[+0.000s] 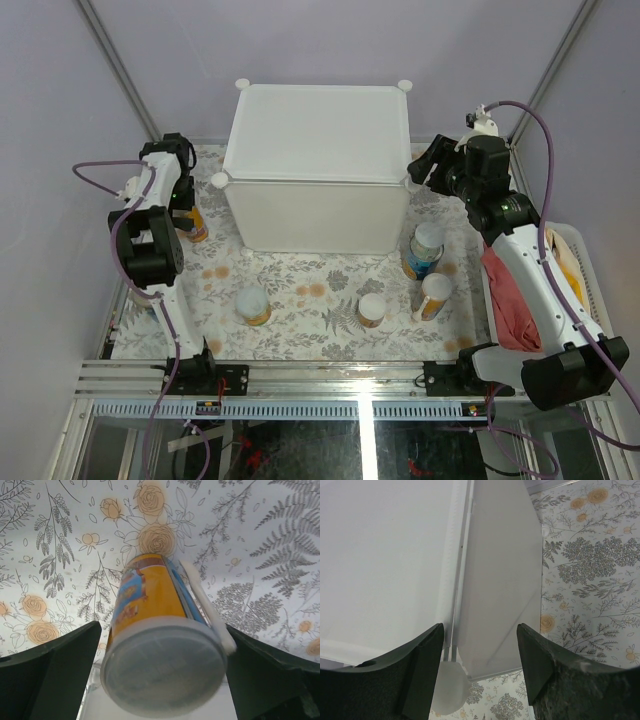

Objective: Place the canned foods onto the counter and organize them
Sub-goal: Pick up the canned food from the center of the board.

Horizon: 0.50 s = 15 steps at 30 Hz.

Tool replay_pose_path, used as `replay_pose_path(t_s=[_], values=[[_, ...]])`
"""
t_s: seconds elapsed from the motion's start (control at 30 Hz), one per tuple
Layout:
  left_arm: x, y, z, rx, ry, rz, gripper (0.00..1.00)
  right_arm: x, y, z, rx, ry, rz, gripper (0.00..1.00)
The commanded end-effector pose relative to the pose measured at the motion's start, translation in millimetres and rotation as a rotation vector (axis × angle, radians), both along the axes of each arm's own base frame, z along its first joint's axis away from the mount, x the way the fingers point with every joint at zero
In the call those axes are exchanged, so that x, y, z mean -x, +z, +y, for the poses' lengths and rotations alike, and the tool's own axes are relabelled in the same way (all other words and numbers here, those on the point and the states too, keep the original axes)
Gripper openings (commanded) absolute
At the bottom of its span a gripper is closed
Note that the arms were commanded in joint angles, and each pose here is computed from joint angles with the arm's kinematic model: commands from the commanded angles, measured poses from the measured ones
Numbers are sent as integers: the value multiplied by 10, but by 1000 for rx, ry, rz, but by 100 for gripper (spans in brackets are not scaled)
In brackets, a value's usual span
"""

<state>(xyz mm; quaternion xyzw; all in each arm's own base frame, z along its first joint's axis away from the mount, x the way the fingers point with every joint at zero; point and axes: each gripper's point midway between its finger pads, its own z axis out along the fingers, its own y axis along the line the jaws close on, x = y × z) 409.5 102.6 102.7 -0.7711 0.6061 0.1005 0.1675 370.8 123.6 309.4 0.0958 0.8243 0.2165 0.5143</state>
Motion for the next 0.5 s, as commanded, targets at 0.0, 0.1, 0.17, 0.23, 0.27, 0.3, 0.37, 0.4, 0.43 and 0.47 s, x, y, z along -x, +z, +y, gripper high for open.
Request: replay_pose_path(t_s=[0.0,0.1,0.17,0.23,0.27,0.3,0.37,0.4,0.43,0.47], values=[[18,-82,74,-25,-4,-11,98,4,106,14,17,16,-24,66],[39,-130,69,-28,-12,-19,93,11,108,13,19,17,-24,66],[31,-156,68,-31,-29,-35,86,12,115,12,20,17,-26,66],[22,-165,59,-33,-43,-55,75,14,110,10,21,17,-26,66],[12,-161,59,-36,-50,-68,69,16,106,8,21,16,-24,66],[4,-153,59,-39,-57,-78,62,19,112,6,21,16,-26,66],[-34,-136,57,-43,-72,-104,46,21,114,1,22,14,-27,66],[-46,-135,54,-44,-83,-109,37,22,121,1,20,13,-27,66],[-60,-126,50,-43,-92,-115,28,24,125,5,19,14,-28,66],[-67,-125,44,-40,-101,-117,18,25,130,4,18,13,-30,66]])
